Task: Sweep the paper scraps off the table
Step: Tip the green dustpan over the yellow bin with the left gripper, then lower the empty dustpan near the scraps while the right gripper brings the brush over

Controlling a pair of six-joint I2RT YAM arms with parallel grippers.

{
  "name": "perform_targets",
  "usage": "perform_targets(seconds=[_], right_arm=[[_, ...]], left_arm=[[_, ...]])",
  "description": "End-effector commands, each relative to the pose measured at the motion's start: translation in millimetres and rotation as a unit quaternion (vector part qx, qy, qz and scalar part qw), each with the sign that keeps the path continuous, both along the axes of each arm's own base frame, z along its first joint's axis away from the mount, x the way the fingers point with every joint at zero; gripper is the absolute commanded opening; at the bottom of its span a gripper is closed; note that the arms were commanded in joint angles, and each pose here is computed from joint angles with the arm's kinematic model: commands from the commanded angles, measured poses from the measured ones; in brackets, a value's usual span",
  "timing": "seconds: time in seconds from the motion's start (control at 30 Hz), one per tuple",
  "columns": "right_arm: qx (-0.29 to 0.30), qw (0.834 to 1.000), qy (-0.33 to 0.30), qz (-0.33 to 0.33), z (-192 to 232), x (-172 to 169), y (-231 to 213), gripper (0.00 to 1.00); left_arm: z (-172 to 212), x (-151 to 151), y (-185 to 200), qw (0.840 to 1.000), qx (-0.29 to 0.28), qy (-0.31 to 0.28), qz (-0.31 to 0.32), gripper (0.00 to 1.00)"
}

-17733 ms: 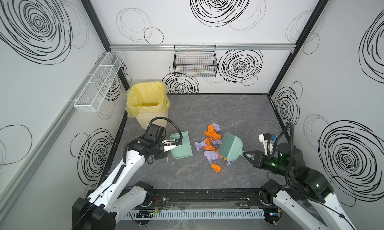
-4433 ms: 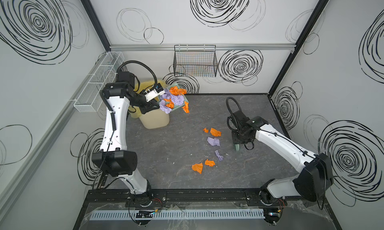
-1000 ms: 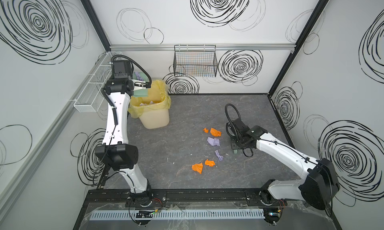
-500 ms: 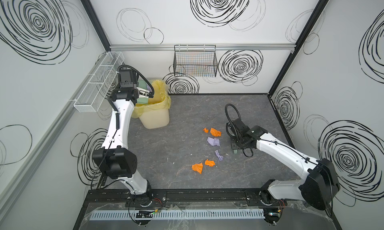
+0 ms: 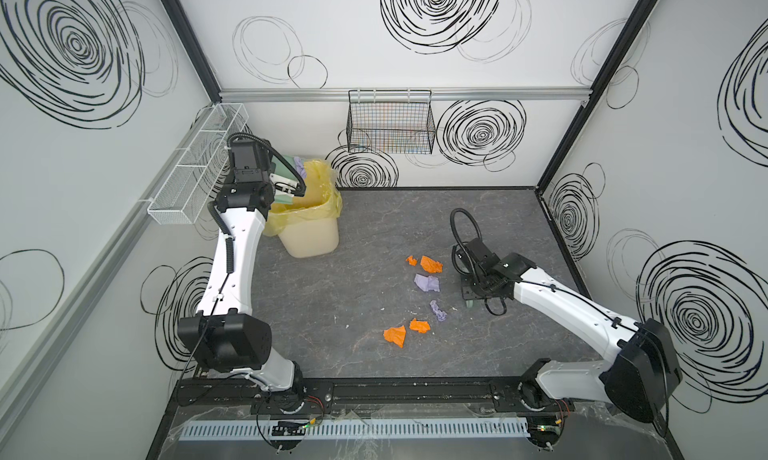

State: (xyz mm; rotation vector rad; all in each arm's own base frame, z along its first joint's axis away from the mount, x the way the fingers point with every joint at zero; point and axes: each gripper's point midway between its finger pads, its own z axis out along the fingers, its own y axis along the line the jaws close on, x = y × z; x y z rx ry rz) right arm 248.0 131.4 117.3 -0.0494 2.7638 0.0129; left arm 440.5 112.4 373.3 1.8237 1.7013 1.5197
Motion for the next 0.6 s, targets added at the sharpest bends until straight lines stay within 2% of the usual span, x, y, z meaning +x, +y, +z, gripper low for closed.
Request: perform_targets(seconds=[0.0,0.33,0.5,0.57], right_arm=[[0.007,1.000,0.028,0.001,-7,-15,1,0.00],[0.012,1.000,0.025,0.000,-9,-20,2,0.00],[0.012,1.000,0.023,-0.001,-8,-22,0,0.00],[0.012,1.000,0.021,-0.002,-7,-23,-1,0.00]], left_arm=[[24,-7,-1,0.999,0.036,-0.024,-0.023,0.00],[40,-6,4,0.997,0.064,-0.034,-0.029,0.00],[57,-2,0,0.997,0.038,-0.061,-0.028,0.00],[71,-2,-6,0.997,-0.003,-0.074,-0.028,0.00]])
